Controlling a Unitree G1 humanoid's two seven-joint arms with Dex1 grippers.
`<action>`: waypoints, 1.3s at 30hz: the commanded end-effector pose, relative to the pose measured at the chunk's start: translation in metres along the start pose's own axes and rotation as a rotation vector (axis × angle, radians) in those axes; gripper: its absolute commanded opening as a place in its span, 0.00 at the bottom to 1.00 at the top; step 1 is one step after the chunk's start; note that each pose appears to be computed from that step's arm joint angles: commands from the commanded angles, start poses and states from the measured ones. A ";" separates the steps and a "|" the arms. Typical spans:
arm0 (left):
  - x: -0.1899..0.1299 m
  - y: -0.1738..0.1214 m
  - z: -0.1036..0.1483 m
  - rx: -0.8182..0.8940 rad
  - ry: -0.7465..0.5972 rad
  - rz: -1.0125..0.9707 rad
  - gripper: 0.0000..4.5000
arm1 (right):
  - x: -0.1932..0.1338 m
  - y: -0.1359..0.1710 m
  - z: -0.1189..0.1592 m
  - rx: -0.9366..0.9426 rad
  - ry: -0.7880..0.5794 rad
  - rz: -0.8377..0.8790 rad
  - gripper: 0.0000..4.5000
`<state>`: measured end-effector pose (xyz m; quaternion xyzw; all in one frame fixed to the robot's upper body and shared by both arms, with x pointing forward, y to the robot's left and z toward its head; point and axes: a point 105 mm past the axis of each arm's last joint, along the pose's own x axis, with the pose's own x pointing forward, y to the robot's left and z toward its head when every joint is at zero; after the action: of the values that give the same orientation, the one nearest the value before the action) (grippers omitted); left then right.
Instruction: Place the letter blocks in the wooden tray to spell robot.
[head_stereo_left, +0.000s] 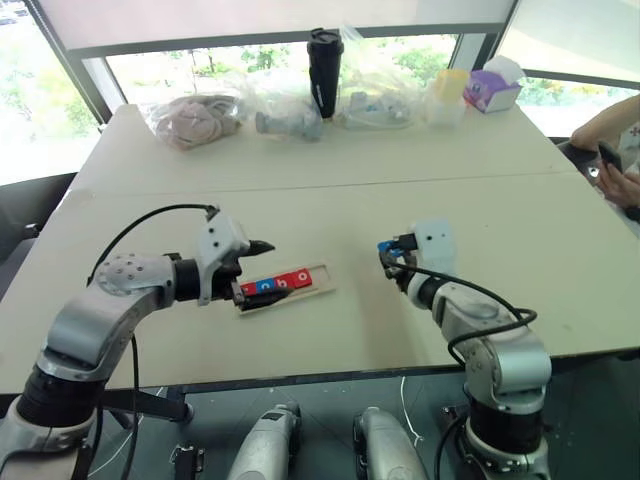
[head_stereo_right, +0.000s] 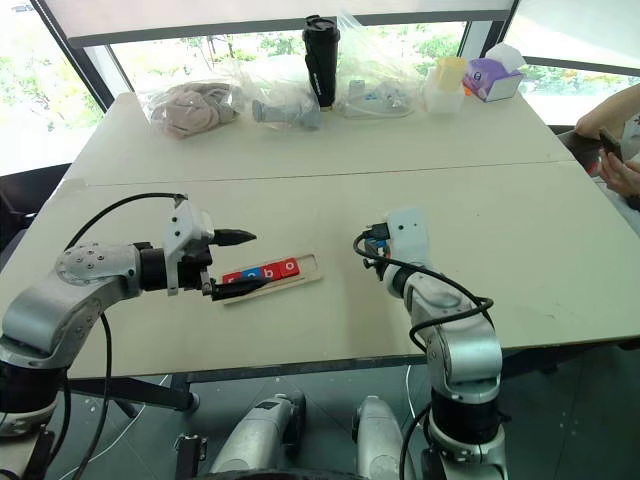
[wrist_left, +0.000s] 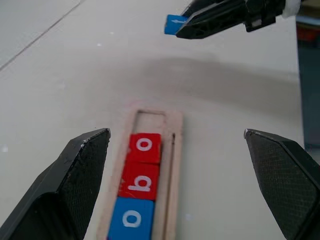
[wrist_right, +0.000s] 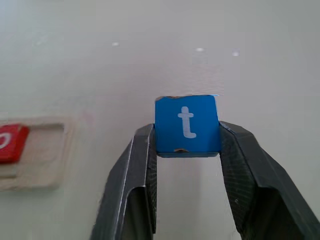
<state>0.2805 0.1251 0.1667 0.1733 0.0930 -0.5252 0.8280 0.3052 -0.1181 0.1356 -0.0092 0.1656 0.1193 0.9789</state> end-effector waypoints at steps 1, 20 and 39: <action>0.003 -0.008 0.002 0.062 0.022 -0.045 1.00 | -0.008 0.001 -0.004 0.026 0.039 -0.032 0.26; -0.003 -0.002 -0.005 0.061 0.060 -0.044 1.00 | -0.025 0.007 0.019 -0.288 -0.047 0.301 0.98; -0.002 -0.011 0.002 0.117 0.057 -0.086 1.00 | 0.010 -0.065 -0.034 -0.674 0.043 0.720 0.98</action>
<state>0.2714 0.1245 0.1597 0.2235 0.1099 -0.5643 0.7871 0.3161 -0.1797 0.0941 -0.2575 0.1440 0.4897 0.8205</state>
